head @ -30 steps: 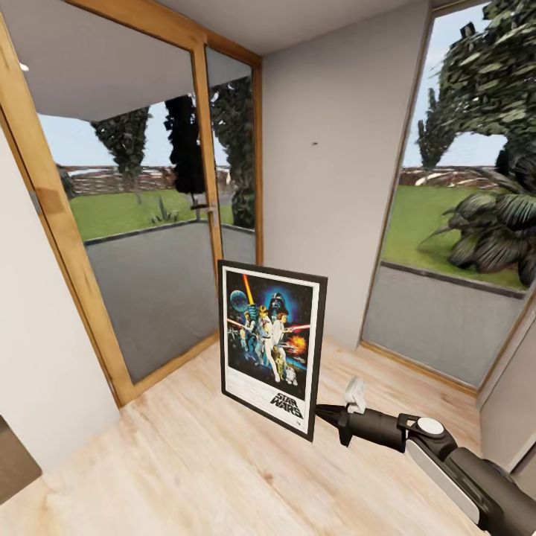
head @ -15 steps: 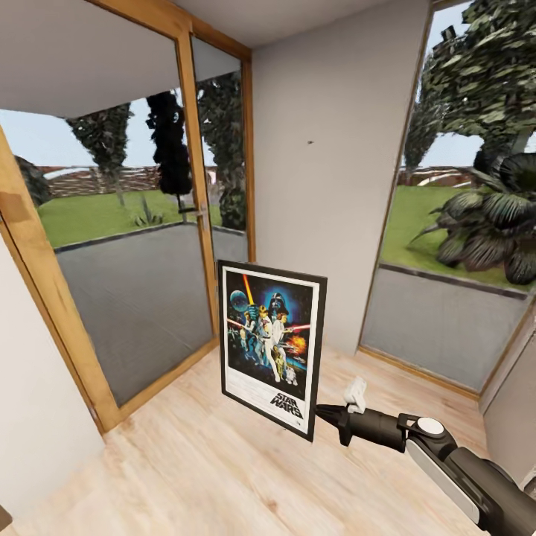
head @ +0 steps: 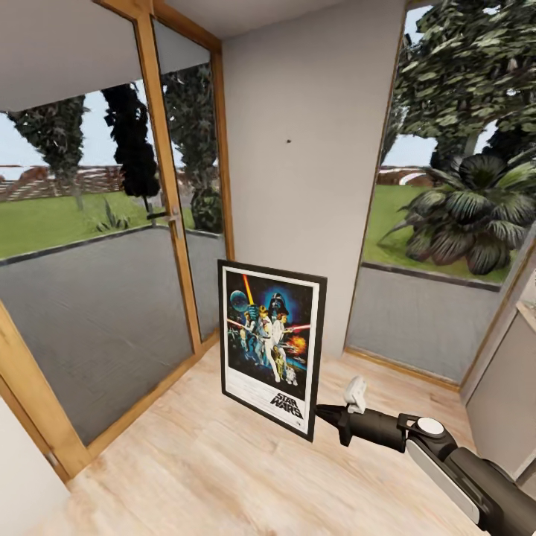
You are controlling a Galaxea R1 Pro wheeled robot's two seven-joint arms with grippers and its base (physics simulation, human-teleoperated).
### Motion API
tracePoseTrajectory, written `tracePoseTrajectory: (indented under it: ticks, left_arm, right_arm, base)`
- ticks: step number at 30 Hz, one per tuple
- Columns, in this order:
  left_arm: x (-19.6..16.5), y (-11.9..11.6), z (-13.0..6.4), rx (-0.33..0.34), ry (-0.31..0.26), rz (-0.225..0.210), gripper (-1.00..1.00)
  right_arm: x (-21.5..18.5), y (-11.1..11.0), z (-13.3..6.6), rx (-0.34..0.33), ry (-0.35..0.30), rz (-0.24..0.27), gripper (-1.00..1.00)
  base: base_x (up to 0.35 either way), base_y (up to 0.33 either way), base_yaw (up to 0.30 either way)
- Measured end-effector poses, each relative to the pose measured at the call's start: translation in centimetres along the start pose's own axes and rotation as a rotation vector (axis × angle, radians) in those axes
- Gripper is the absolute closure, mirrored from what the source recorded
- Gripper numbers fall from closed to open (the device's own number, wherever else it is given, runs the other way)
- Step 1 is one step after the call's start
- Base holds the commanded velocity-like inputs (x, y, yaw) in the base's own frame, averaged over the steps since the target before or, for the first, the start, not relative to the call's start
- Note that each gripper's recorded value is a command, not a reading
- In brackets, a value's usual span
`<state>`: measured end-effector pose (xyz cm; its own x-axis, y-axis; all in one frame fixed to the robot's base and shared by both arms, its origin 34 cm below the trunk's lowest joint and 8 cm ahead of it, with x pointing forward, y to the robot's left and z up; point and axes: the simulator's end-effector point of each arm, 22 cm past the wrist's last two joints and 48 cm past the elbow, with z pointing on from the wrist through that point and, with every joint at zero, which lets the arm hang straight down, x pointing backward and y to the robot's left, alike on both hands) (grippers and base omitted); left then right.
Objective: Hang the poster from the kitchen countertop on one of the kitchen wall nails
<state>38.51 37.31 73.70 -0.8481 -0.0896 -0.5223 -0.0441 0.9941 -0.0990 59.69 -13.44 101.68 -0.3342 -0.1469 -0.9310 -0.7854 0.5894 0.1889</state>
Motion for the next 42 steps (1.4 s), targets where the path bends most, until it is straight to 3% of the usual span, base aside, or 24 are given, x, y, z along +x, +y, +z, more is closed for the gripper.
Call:
tracePoseTrajectory:
  ticks: [31, 42]
  left_arm:
    - [-0.01, 0.00, 0.00, 0.000, -0.001, 0.000, -1.00]
    - [-0.04, 0.00, 0.01, 0.000, -0.001, 0.000, -1.00]
  right_arm:
    - [0.00, 0.00, 0.00, 0.000, 0.000, -0.001, 1.00]
    - [0.03, 0.00, 0.00, 0.000, 0.000, 0.000, 1.00]
  base:
    - [0.273, 0.257, -0.007]
    - [0.235, 0.286, -0.204]
